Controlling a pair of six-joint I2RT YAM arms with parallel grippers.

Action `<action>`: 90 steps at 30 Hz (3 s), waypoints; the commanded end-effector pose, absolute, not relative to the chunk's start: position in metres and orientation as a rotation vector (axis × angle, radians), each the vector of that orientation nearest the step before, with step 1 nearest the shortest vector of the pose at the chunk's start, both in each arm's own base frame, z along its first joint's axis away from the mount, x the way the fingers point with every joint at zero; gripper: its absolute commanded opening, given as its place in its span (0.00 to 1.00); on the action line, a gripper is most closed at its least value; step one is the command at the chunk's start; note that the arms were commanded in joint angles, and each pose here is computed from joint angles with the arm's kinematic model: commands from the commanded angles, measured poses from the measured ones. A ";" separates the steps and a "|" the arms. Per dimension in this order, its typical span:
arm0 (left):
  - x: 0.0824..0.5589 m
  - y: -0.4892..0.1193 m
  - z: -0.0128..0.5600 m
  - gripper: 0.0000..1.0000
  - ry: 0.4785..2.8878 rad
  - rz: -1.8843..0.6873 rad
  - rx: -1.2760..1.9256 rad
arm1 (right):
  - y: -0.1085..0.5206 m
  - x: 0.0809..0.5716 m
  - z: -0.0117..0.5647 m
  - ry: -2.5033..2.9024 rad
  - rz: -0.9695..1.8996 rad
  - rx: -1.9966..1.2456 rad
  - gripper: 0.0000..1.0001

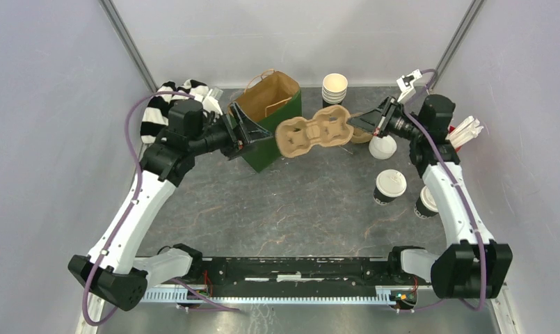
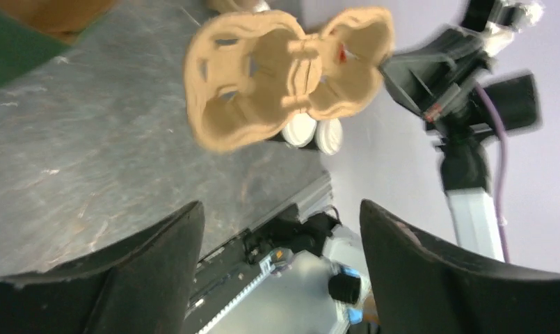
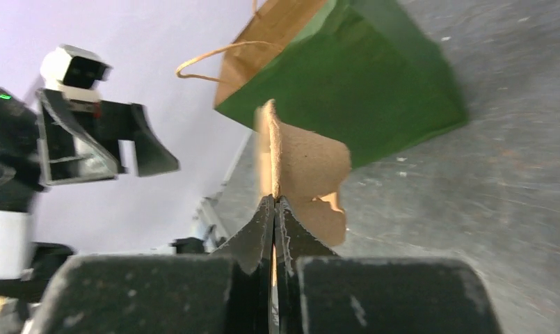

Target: Pack the takeout coffee

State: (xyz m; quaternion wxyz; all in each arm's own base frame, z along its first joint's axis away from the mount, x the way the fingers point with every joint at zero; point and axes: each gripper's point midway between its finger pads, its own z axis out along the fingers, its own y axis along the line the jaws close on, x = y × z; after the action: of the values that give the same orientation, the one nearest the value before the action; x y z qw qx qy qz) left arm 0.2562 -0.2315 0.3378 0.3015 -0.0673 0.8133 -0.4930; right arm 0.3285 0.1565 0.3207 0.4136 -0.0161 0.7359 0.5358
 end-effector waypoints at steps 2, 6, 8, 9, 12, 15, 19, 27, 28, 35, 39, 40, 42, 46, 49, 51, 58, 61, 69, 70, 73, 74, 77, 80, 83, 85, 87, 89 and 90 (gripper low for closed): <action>0.257 -0.165 0.337 0.90 2.204 -0.801 -0.238 | 0.132 0.305 0.315 1.947 1.013 -0.111 0.00; 0.282 -0.153 0.357 0.89 2.140 -0.650 -0.166 | 0.123 0.291 0.318 1.958 0.912 -0.128 0.00; 0.300 -0.160 0.370 0.89 2.084 -0.644 -0.089 | 0.121 0.287 0.322 1.952 0.893 -0.134 0.00; 0.309 -0.166 0.375 0.89 2.057 -0.656 -0.049 | 0.121 0.285 0.324 1.949 0.888 -0.139 0.00; 0.331 -0.186 0.381 0.89 2.001 -0.698 0.065 | 0.123 0.280 0.334 1.940 0.900 -0.143 0.00; 0.347 -0.203 0.371 0.89 1.992 -0.731 0.141 | 0.126 0.275 0.351 1.905 0.936 -0.138 0.00; 0.356 -0.224 0.365 0.91 1.962 -0.781 0.248 | 0.126 0.271 0.374 1.869 0.933 -0.147 0.00; 0.359 -0.269 0.351 0.77 1.917 -0.775 0.468 | 0.132 0.263 0.398 1.820 0.987 -0.134 0.00; 0.360 -0.270 0.351 0.73 1.917 -0.776 0.465 | 0.132 0.263 0.402 1.813 0.992 -0.133 0.00; 0.353 -0.260 0.360 0.26 1.891 -0.741 0.445 | 0.128 0.258 0.429 1.784 0.942 -0.142 0.00; 0.331 -0.261 0.357 0.06 1.887 -0.806 0.500 | 0.117 0.260 0.445 1.803 0.828 -0.170 0.00; 0.325 -0.262 0.354 0.02 1.890 -0.820 0.512 | 0.114 0.262 0.448 1.815 0.800 -0.174 0.00; 0.308 -0.263 0.352 0.02 1.881 -0.848 0.557 | 0.111 0.263 0.462 1.805 0.761 -0.193 0.00; 0.273 -0.260 0.352 0.02 1.848 -0.890 0.637 | 0.113 0.269 0.482 1.775 0.764 -0.214 0.00; 0.256 -0.254 0.349 0.02 1.860 -0.908 0.642 | 0.115 0.271 0.490 1.753 0.787 -0.211 0.00; 0.254 -0.249 0.351 0.03 1.877 -0.889 0.623 | 0.117 0.272 0.491 1.745 0.808 -0.203 0.00; 0.317 -0.224 0.368 0.95 1.870 -0.628 0.318 | 0.120 0.270 0.479 1.737 0.851 -0.169 0.00; 0.337 -0.242 0.378 1.00 1.840 -0.654 0.342 | 0.120 0.269 0.471 1.752 0.849 -0.170 0.00; 0.377 -0.277 0.364 0.96 1.782 -0.569 0.532 | 0.119 0.271 0.456 1.762 0.849 -0.163 0.00; 0.378 -0.282 0.364 0.92 1.772 -0.585 0.547 | 0.119 0.272 0.455 1.762 0.845 -0.164 0.00; 0.383 -0.292 0.367 0.72 1.761 -0.616 0.566 | 0.117 0.273 0.451 1.781 0.826 -0.168 0.00; 0.383 -0.296 0.368 0.60 1.757 -0.633 0.578 | 0.116 0.273 0.449 1.790 0.819 -0.170 0.00; 0.378 -0.304 0.367 0.29 1.763 -0.652 0.604 | 0.114 0.273 0.445 1.812 0.796 -0.177 0.00; 0.357 -0.311 0.361 0.08 1.761 -0.672 0.681 | 0.112 0.271 0.448 1.819 0.772 -0.182 0.00; 0.329 -0.311 0.355 0.02 1.750 -0.676 0.772 | 0.110 0.269 0.454 1.817 0.749 -0.191 0.00; 0.309 -0.307 0.351 0.02 1.734 -0.687 0.841 | 0.107 0.267 0.461 1.812 0.726 -0.190 0.00; 0.291 -0.299 0.342 0.02 1.738 -0.703 0.878 | 0.104 0.266 0.472 1.794 0.696 -0.190 0.00; 0.273 -0.295 0.338 0.02 1.731 -0.743 0.918 | 0.102 0.267 0.481 1.780 0.677 -0.191 0.00; 0.264 -0.294 0.336 0.02 1.728 -0.768 0.933 | 0.103 0.267 0.485 1.772 0.683 -0.198 0.00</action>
State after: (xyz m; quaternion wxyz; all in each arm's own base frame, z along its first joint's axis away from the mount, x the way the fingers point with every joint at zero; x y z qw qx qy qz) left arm 0.2987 -0.3036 0.3218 0.4853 0.3320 0.7538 -0.2934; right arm 0.2708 0.1083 0.4573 0.5403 -0.0700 0.7765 0.3167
